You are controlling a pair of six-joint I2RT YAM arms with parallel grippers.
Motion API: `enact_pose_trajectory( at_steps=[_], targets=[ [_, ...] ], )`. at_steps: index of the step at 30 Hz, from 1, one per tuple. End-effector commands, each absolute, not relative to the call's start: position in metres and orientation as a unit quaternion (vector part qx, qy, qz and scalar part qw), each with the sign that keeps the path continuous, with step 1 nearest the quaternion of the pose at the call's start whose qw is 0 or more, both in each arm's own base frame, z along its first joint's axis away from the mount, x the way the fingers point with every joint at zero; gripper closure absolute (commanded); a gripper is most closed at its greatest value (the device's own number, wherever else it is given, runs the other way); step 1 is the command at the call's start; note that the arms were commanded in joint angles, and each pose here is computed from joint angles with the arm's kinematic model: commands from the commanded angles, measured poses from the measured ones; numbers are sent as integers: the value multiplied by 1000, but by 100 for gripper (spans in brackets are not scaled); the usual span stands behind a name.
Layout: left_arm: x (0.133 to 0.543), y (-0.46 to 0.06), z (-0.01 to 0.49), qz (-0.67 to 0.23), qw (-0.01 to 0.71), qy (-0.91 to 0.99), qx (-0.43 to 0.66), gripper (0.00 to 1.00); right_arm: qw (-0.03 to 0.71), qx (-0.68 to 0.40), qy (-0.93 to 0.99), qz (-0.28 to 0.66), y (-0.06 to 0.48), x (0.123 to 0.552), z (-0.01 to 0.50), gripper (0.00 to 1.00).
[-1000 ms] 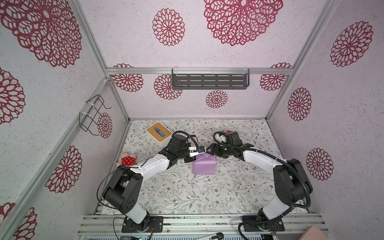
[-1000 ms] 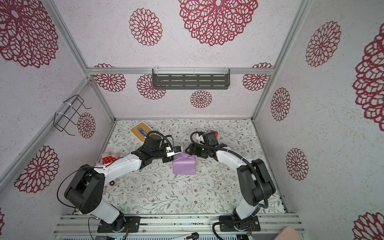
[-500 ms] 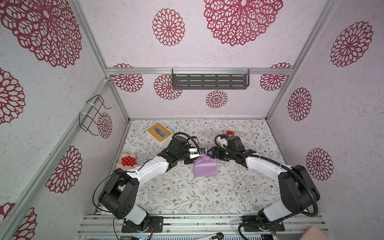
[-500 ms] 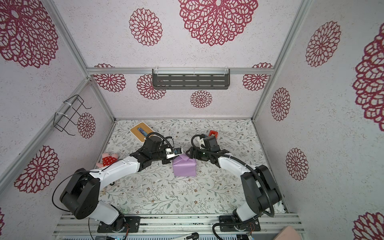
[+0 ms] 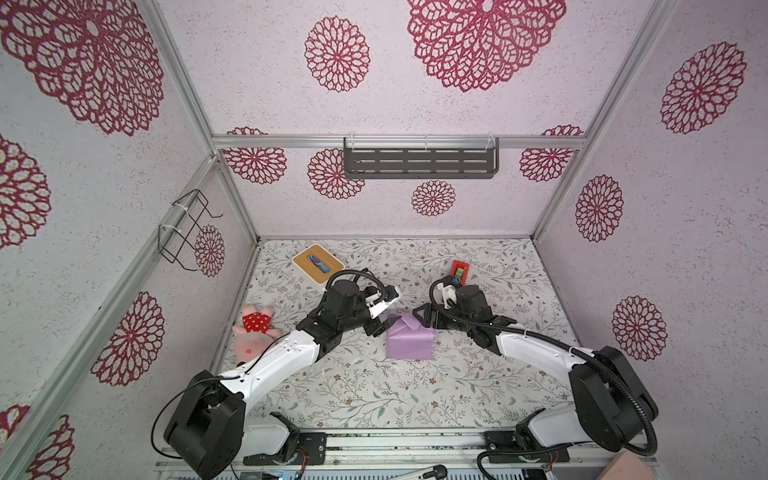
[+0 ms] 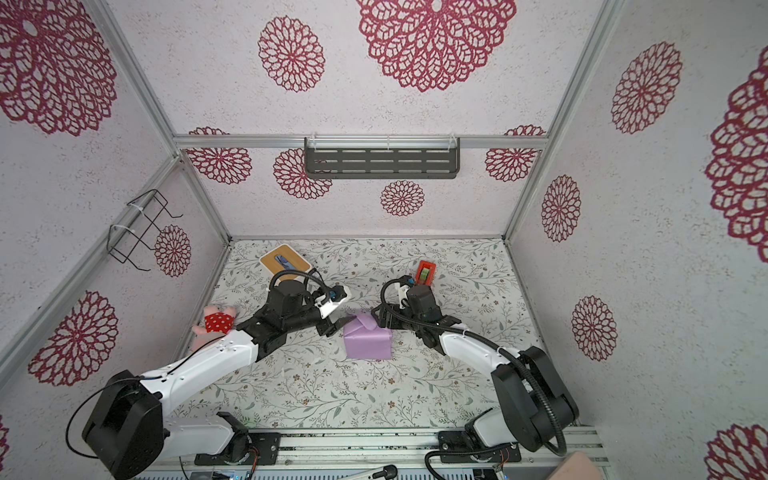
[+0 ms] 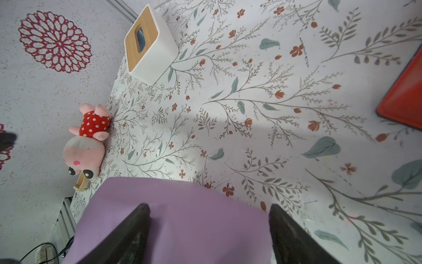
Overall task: Wrap a gift box in wrapping paper
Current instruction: Fold the wrapping paper for the gift box.
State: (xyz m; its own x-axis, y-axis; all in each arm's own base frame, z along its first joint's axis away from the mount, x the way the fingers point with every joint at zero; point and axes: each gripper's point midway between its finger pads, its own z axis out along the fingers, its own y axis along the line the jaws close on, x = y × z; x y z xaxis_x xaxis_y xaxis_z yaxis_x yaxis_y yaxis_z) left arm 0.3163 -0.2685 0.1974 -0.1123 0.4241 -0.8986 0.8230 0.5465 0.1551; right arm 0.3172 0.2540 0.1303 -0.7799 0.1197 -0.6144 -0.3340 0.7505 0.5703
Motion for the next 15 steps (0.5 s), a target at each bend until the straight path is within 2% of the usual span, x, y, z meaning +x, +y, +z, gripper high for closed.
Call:
enact_pose_trajectory(
  at_steps=[1,4,6,10,15],
  targets=[
    [337,-257,208,-294,475,808,188,8,362,-83,865,338,253,314,136,17],
    [344,-252,191,-322,420,846,68,3,377,-90,858,337,253,310,137,17],
    [345,-255,179,-331,393,857,40,2,387,-87,853,338,251,309,139,17],
    [337,-275,161,-373,331,866,26,1,400,-81,847,340,247,306,138,17],
    [321,-293,149,-408,292,865,31,1,401,-78,848,338,246,303,134,17]
  ],
)
